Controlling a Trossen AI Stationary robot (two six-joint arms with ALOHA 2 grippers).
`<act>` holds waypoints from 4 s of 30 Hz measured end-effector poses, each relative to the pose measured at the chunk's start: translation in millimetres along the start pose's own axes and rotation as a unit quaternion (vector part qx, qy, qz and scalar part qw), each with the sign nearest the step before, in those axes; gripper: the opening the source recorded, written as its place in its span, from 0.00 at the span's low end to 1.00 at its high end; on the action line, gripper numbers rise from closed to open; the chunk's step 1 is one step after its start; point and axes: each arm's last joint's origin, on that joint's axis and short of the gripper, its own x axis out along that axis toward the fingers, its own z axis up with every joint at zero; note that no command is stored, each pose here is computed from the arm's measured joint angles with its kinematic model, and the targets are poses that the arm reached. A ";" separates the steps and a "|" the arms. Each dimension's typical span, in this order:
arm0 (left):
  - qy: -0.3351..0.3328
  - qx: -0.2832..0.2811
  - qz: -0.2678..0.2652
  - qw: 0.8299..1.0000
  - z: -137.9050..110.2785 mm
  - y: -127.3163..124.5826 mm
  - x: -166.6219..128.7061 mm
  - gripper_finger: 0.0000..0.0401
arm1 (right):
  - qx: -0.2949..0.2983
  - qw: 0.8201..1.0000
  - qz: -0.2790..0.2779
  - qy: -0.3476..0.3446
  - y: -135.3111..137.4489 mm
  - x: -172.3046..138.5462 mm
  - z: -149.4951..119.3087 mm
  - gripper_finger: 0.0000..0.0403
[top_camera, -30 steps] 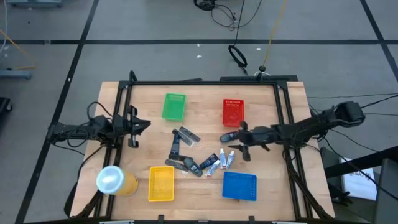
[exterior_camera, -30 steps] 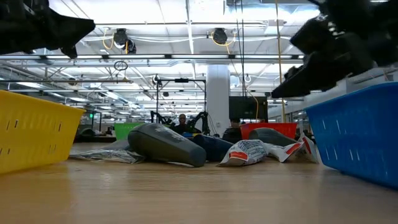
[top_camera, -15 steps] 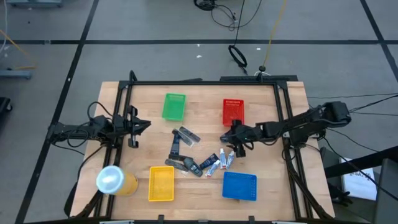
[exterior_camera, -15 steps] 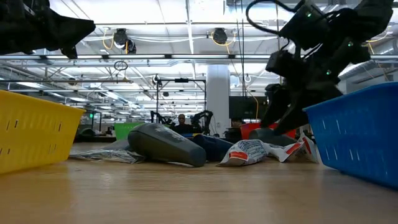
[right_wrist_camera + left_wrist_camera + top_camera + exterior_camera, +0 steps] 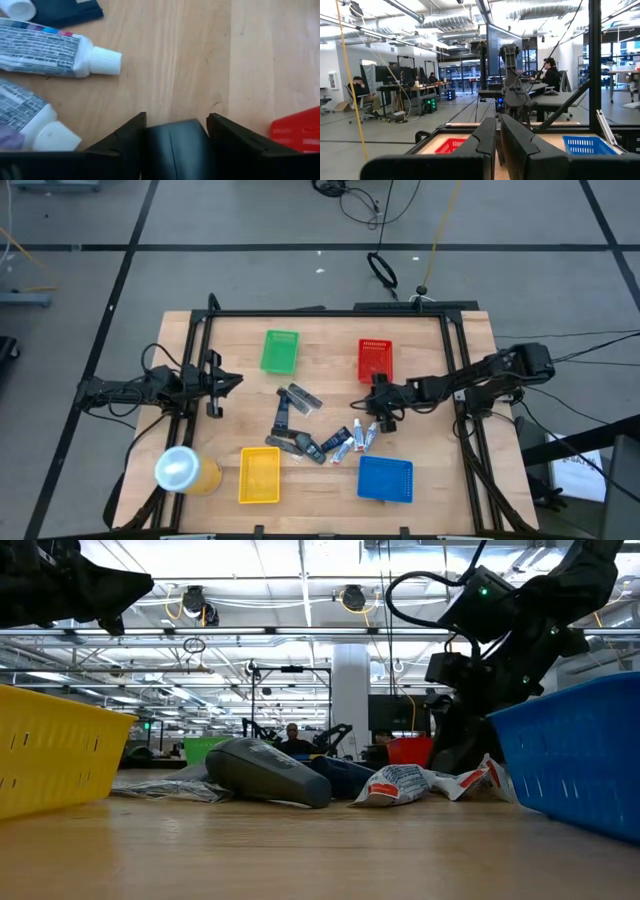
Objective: Pick & Place Travel size toiletries
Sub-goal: Put the right black roll on deodorant into the red bin, then put the left blue shave cream bottle into the green bin
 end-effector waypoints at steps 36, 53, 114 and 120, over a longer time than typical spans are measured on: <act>0.002 -0.005 0.000 1.000 -0.5 -0.1 0.0 0.08 | 0.389 0.858 -0.269 -0.203 -110.4 -31.0 -1.6 0.49; 0.002 -0.006 0.000 1.000 -0.5 -0.1 0.0 0.08 | 0.402 0.865 -0.250 -0.169 -104.1 -17.5 -13.5 0.44; 0.566 -0.394 0.362 0.627 -81.9 -45.7 149.0 0.69 | 0.128 0.954 -0.080 -0.259 30.1 64.4 10.5 0.42; 0.534 -0.385 0.385 0.646 -96.2 -57.2 153.0 0.57 | 0.127 0.953 -0.080 -0.262 30.0 64.2 11.0 0.42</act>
